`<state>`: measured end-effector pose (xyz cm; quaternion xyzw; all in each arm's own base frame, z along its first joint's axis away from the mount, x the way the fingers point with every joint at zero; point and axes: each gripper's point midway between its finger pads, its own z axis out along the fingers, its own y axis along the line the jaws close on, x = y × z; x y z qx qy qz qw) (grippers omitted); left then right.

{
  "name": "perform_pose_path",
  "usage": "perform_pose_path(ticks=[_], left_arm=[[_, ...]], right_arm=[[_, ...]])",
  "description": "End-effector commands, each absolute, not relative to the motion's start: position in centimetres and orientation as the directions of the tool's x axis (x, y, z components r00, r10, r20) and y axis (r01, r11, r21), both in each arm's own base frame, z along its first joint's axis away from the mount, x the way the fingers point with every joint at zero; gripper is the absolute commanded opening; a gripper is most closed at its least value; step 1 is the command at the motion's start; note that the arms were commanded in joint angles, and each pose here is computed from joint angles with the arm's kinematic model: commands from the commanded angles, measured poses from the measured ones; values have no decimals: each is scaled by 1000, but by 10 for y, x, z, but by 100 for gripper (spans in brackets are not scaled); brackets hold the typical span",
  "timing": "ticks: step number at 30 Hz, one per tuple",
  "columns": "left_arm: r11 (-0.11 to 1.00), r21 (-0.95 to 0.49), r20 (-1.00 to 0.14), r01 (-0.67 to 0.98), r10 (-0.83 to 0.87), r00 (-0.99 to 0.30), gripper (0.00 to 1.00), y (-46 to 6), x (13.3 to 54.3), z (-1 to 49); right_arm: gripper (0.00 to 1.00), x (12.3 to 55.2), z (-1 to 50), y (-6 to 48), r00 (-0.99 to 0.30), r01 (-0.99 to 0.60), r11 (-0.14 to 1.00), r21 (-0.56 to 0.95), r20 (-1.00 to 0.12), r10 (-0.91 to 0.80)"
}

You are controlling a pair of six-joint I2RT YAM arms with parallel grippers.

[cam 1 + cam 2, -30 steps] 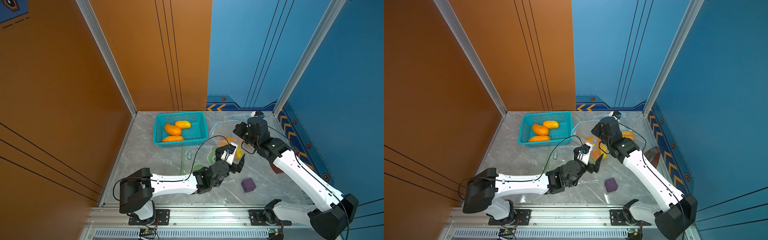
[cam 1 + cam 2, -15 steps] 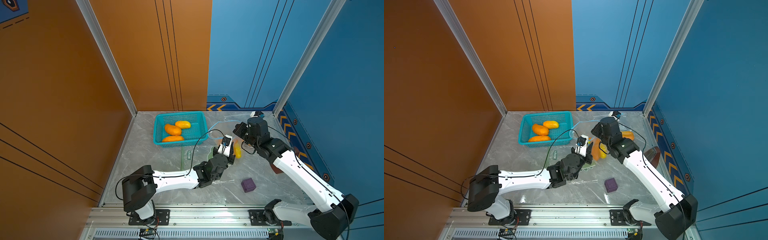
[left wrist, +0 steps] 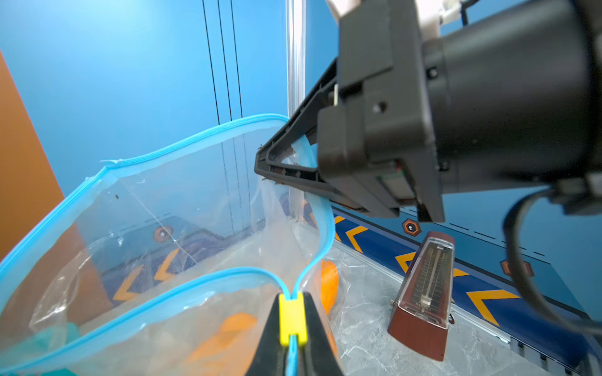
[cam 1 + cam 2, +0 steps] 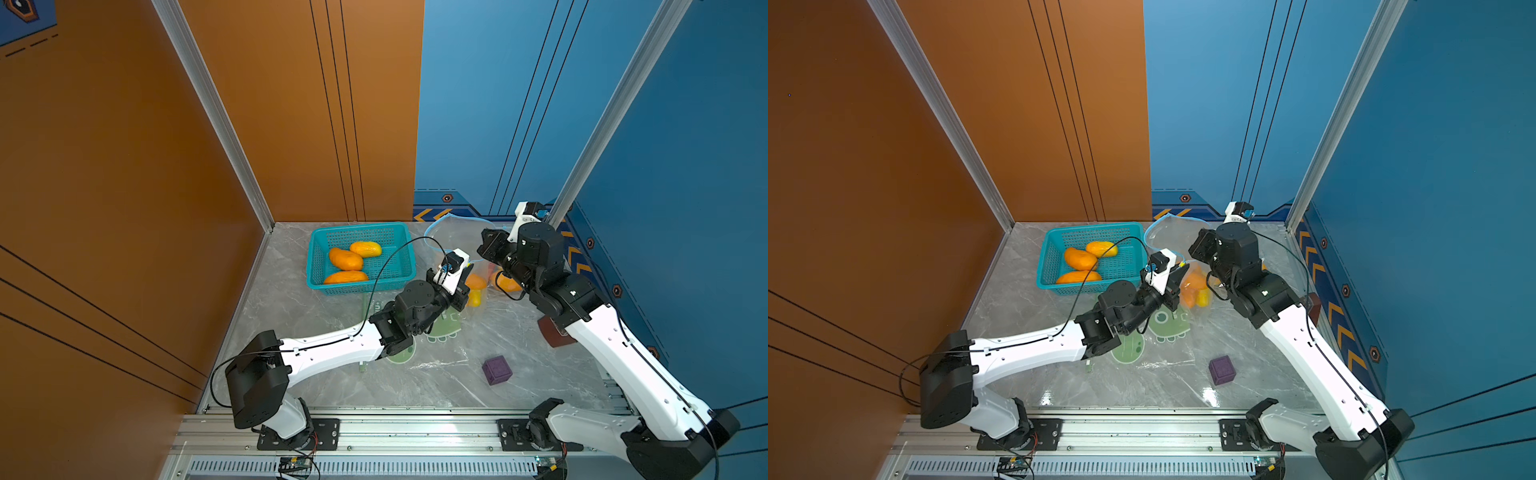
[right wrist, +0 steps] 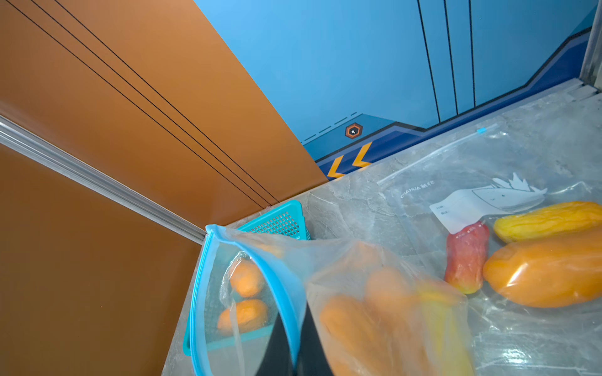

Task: Place the mango in a zip-top bag and seal the zipper
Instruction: Zip the zipper on the zipper food storage bag.

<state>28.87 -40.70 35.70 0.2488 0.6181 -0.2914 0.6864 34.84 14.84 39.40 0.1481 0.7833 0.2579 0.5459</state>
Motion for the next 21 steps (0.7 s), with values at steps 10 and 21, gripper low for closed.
perform_pose_path(ticks=[10,21], left_arm=[[510,28,-986,860,-128,108,0,-357,272,389],[358,13,-998,934,-46,31,0,-335,251,349]], right_arm=[[46,299,412,100,-285,-33,900,434,-867,408],[64,274,387,154,-293,-511,858,48,-948,-121]])
